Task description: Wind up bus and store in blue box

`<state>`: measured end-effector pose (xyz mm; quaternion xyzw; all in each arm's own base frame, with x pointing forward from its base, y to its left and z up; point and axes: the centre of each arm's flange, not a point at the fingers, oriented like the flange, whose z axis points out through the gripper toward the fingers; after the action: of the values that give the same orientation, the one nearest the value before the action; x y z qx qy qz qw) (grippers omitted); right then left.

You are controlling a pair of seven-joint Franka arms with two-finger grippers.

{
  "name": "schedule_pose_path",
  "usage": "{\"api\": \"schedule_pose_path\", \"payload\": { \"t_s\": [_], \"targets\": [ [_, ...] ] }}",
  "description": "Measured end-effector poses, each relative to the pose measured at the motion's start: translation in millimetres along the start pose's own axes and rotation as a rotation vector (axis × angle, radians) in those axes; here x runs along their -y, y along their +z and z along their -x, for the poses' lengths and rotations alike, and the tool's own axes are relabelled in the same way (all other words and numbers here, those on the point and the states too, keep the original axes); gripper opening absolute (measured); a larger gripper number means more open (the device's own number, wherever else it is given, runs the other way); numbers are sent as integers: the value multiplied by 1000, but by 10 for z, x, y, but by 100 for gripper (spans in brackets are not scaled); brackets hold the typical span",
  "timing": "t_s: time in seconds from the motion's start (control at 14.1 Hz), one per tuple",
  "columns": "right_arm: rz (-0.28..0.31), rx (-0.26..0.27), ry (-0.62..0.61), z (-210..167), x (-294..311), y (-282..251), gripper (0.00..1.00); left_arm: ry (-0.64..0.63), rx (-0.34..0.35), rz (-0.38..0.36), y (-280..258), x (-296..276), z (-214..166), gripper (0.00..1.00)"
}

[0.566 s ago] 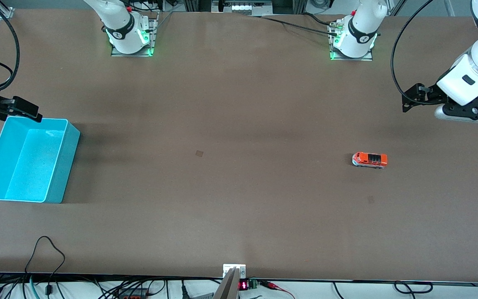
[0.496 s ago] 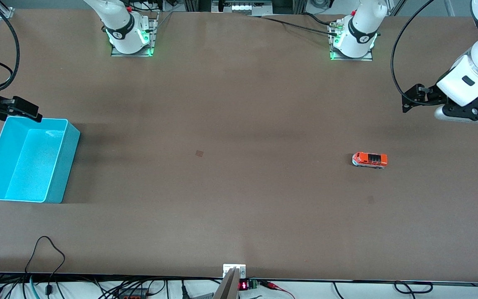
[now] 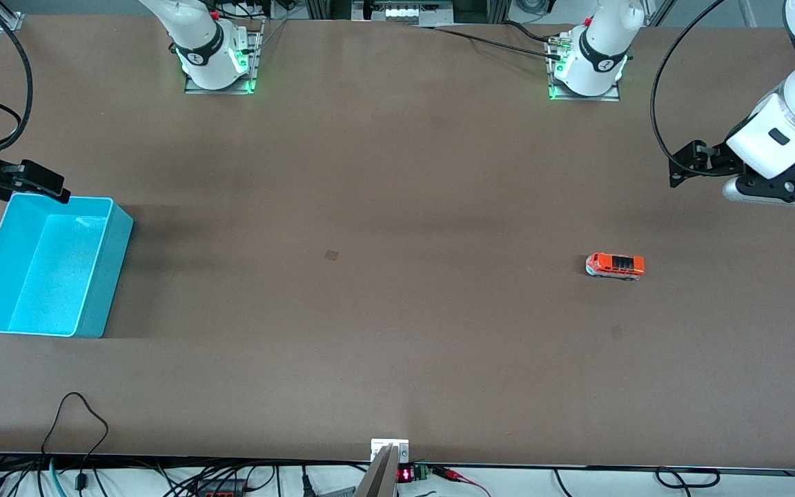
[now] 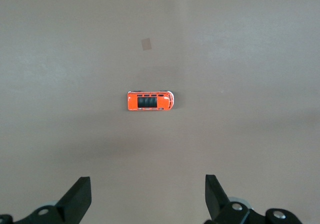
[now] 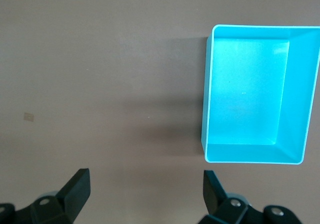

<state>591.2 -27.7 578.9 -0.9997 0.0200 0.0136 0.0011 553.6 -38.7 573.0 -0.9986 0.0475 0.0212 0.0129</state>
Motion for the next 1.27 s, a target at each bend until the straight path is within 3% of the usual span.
{"api": "schedule_pose_path", "payload": {
  "t_s": [0.57,0.85,1.13,1.27],
  "targets": [
    [0,0,0,0,1,0,100,-6,35,1,26,-1,38,100],
    [0,0,0,0,1,0,100,-8,105,1,85,-7,115,100],
    [0,0,0,0,1,0,100,10,247,4,321,-58,176,100],
    [0,0,0,0,1,0,100,86,280,17,423,-49,157,100]
  ]
}}
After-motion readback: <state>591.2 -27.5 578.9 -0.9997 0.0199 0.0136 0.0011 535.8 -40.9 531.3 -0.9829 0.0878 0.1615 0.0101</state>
